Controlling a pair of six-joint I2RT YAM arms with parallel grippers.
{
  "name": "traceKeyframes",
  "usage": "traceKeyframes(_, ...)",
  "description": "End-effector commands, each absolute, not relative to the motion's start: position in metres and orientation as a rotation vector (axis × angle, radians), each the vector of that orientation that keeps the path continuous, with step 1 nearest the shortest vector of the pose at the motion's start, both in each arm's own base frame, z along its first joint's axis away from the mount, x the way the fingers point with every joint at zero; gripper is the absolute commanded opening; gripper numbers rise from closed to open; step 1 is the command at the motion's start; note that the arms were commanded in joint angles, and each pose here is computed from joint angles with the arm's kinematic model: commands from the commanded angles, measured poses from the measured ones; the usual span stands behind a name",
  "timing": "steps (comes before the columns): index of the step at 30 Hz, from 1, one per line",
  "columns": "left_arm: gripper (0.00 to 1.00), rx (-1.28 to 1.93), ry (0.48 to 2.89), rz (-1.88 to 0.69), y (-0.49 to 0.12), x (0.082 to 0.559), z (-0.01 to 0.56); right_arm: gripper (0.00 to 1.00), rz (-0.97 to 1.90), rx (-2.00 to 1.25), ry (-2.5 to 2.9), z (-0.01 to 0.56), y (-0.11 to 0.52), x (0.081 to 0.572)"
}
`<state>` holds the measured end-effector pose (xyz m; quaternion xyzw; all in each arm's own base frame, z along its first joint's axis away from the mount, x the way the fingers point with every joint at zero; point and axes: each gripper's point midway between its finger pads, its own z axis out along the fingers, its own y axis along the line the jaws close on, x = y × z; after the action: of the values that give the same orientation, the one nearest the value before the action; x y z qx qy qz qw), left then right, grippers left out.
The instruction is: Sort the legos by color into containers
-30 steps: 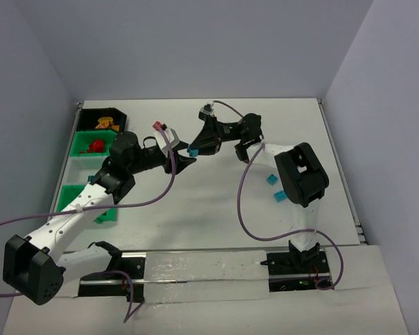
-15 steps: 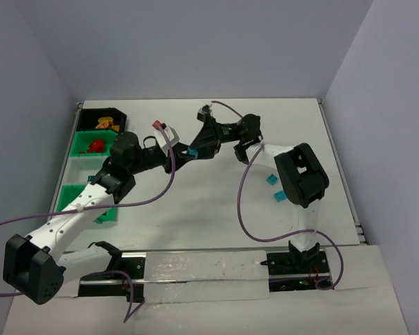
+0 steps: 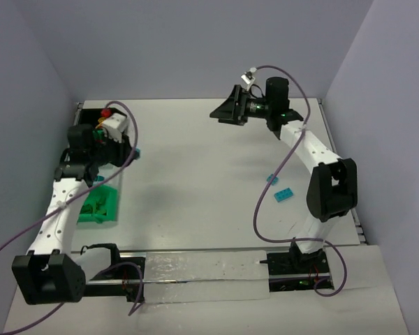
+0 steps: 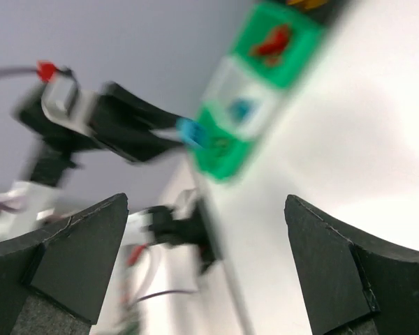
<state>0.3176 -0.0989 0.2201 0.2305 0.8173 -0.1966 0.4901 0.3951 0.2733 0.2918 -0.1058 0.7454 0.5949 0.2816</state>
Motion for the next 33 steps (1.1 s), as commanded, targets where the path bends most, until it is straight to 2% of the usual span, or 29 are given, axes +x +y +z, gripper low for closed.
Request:
traceKeyframes(1, 0.0, 0.371, 2.261, -0.353, -0.03, 0.301, 0.184, 1.0, 1.04, -0.354, 2.28, 0.223, 0.213, 0.386)
traceKeyframes(2, 0.0, 0.249, 2.301, -0.243, 0.005, 0.303, 0.176, 1.0, 0.888, -0.402, 2.309, 0.207, 0.196, 0.387)
traceKeyframes(4, 0.0, 0.139, 2.332, -0.108, 0.037, 0.303, 0.166, 1.0, 0.723, -0.428, 2.336, 0.192, 0.175, 0.384)
traceKeyframes(10, 0.0, -0.021, 2.369, 0.096, 0.087, 0.31, 0.151, 1.0, 0.412, -0.488, 2.375, 0.169, 0.131, 0.37)
traceKeyframes(18, 0.01, -0.089, 2.335, 0.167, 0.109, 0.341, 0.134, 1.0, 0.314, -0.534, 2.48, 0.134, 0.112, 0.349)
traceKeyframes(21, 0.11, -0.088, 2.351, 0.179, 0.113, 0.347, 0.129, 1.0, 0.255, -0.558, 2.539, 0.119, 0.102, 0.343)
traceKeyframes(23, 0.26, -0.074, 2.356, 0.188, 0.115, 0.349, 0.128, 0.99, 0.196, -0.588, 2.589, 0.106, 0.092, 0.338)
traceKeyframes(27, 0.43, -0.064, 2.364, 0.215, 0.118, 0.347, 0.127, 0.97, 0.118, -0.601, 2.674, 0.085, 0.075, 0.33)
traceKeyframes(31, 0.49, -0.034, 2.382, 0.216, 0.116, 0.339, 0.125, 0.95, 0.071, -0.648, 2.723, 0.073, 0.06, 0.324)
traceKeyframes(33, 0.59, 0.001, 2.391, 0.204, 0.112, 0.336, 0.125, 0.92, 0.054, -0.692, 2.755, 0.063, 0.047, 0.322)
